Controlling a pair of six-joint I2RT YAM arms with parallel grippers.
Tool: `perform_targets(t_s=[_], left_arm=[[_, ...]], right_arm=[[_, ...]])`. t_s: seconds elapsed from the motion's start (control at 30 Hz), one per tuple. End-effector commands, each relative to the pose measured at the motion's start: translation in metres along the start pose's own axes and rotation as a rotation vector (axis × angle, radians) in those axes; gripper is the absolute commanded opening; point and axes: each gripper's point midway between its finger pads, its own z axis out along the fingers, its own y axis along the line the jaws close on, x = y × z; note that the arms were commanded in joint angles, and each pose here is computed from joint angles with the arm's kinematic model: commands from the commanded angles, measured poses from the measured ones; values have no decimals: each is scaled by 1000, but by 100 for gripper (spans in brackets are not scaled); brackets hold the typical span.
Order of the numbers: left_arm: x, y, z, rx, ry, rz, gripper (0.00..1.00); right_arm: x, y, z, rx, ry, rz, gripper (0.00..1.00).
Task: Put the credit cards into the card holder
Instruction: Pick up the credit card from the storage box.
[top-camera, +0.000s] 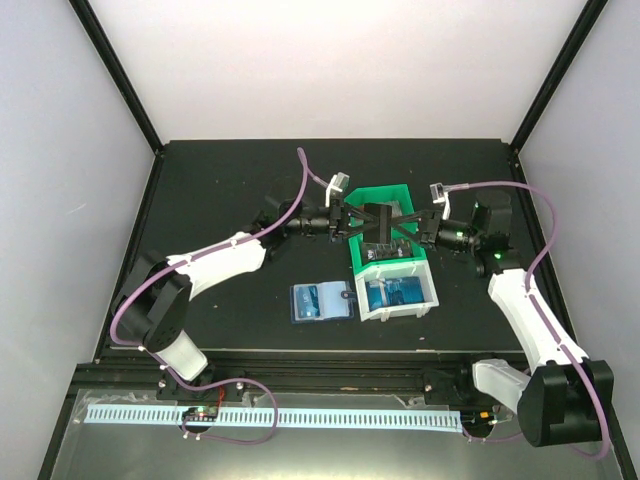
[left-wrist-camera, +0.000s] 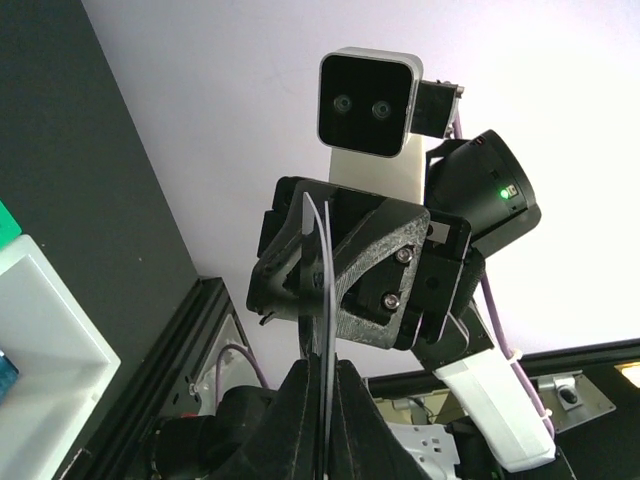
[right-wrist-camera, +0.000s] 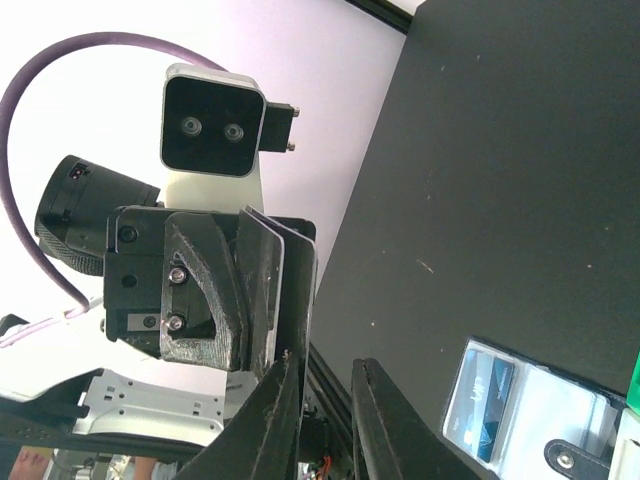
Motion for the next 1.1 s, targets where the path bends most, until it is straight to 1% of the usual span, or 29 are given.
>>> perform_targets(t_s=[0.0, 0.13, 0.3, 0.43, 0.53, 0.6, 0.63, 0.77, 0.9, 1.0, 1.07], left_arm=[[4, -53, -6, 153, 29, 153, 2], [4, -56, -3, 164, 40, 168, 2], [3, -53, 1, 164, 51, 160, 2], [1, -43, 3, 140, 49, 130, 2], [0, -33, 6, 118, 51, 100, 2], [0, -27, 7, 105, 51, 83, 2], [-1, -24, 8, 100, 53, 74, 2], [-2, -10, 4, 73, 49, 41, 4], [1, 6, -2, 53, 65, 6, 11], [6, 10, -3, 61, 95, -11, 12], [7, 14, -5, 60, 95, -22, 12]], right_arm=[[8, -11, 3, 4, 50, 46, 18], [12, 2, 7, -53, 82, 29, 22], [13, 18, 11, -130, 102, 16, 22], [11, 33, 8, -197, 95, 9, 20], [7, 44, 5, -231, 77, -7, 13], [5, 45, 5, -227, 65, 2, 2], [3, 44, 4, -215, 53, 9, 1], [-1, 40, 2, -146, 26, -9, 1], [-7, 36, -5, -112, -5, 10, 1], [-10, 31, -7, -96, -2, 43, 1], [-12, 27, -8, -87, -4, 63, 1]])
